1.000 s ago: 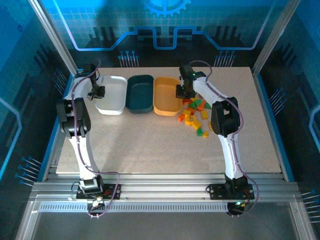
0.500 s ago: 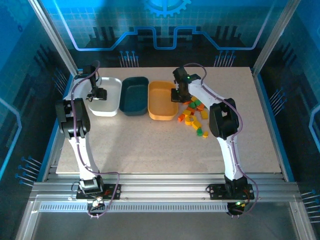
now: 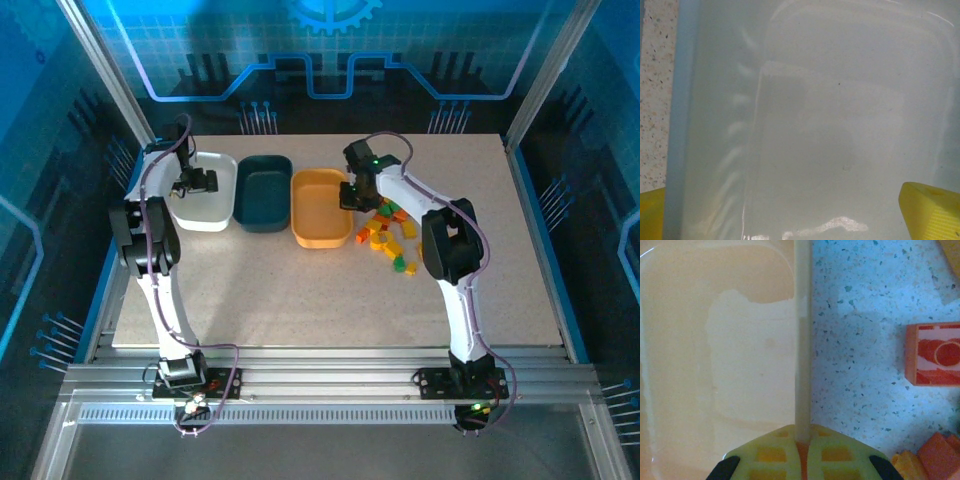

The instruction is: Sort the legos into containers by color

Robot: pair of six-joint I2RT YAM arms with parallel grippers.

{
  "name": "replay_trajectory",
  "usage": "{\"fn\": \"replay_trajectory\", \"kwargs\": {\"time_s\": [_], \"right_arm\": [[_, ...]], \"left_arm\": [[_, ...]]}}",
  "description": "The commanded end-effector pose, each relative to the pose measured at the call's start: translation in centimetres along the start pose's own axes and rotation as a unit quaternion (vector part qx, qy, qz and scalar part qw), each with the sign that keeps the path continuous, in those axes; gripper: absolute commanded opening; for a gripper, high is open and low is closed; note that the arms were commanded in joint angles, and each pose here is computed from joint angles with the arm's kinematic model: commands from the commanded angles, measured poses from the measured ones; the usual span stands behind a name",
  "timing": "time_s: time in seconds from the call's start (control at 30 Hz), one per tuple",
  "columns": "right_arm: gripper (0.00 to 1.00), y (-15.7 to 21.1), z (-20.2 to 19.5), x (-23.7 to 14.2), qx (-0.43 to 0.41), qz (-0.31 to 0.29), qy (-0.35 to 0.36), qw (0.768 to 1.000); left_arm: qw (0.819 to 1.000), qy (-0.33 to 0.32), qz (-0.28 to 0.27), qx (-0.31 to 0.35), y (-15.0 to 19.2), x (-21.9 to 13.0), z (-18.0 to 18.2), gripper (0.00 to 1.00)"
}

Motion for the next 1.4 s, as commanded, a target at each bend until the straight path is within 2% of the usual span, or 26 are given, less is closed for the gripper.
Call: {"fn": "replay_trajectory", "kwargs": {"time_s": [0.0,0.2,0.33,0.5,0.67,0.83,0.97,1.03,1.07,1.2,1.23,1.33,1.37], "right_arm": [[0.02,-0.4,0.8,-1.7,0.007,-0.023,-0.012,1.0],[0.02,-1.5,0.1,-1.6,0.008,-0.021,-0.009,1.0],[0.02,-1.7,0.1,-1.8,0.006,-0.02,-0.012,1.0],[0.02,-2.4,-0.3,-2.0,0.01,-0.03,-0.01,0.999],[0.02,-3.8,-0.8,-1.8,0.016,-0.04,-0.006,0.999],[0.02,-4.2,0.0,-1.1,0.029,-0.042,-0.021,0.998],[0.04,-4.4,1.2,-0.5,0.019,-0.039,-0.031,0.999],[0.05,-4.5,1.7,-0.8,0.011,-0.039,-0.032,0.999],[0.05,-4.1,1.4,0.5,0.009,-0.028,-0.023,0.999],[0.07,-3.7,1.5,1.2,0.009,-0.02,-0.025,0.999],[0.09,-3.5,1.6,1.4,0.008,-0.017,-0.026,0.999],[0.4,-3.3,1.4,1.0,0.01,-0.011,-0.031,0.999],[0.47,-3.4,1.5,0.5,0.011,-0.012,-0.04,0.999]], "left_arm": [[1.0,0.012,0.017,-0.023,0.9,0.1,0.0,0.99],[1.0,-0.008,0.002,-0.016,0.8,-0.1,0.8,0.99],[0.998,-0.011,-0.053,-0.022,-0.1,-2.3,1.4,0.99],[0.993,-0.016,-0.111,-0.036,-1.9,-6.4,2.0,0.99],[0.979,-0.018,-0.185,-0.084,-2.9,-12.8,2.5,0.99],[0.953,0.081,-0.251,-0.151,-2.0,-18.1,-0.1,0.99],[0.928,0.168,-0.278,-0.185,0.0,-20.0,-3.9,0.99],[0.92,0.206,-0.284,-0.176,0.9,-20.8,-6.2,0.99],[0.914,0.226,-0.288,-0.174,1.5,-21.2,-7.4,0.99],[0.894,0.283,-0.308,-0.158,3.6,-23.2,-10.6,0.99],[0.894,0.288,-0.308,-0.153,4.0,-23.6,-11.2,0.99],[0.892,0.308,-0.301,-0.135,4.9,-24.7,-12.6,0.99],[0.891,0.314,-0.301,-0.132,5.1,-25.1,-13.0,0.99]]}}
Point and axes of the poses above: each hand's point on the last joint's axis, 136 mm out from that joint toward the fingers, its own x axis out along the fingers, its own z axis along the line the jaws close on, y = z × x, the point moved 3 cm from there along -x, back along the fingers, and after that the axes turned 14 degrees about x, right-handed, at the moved point
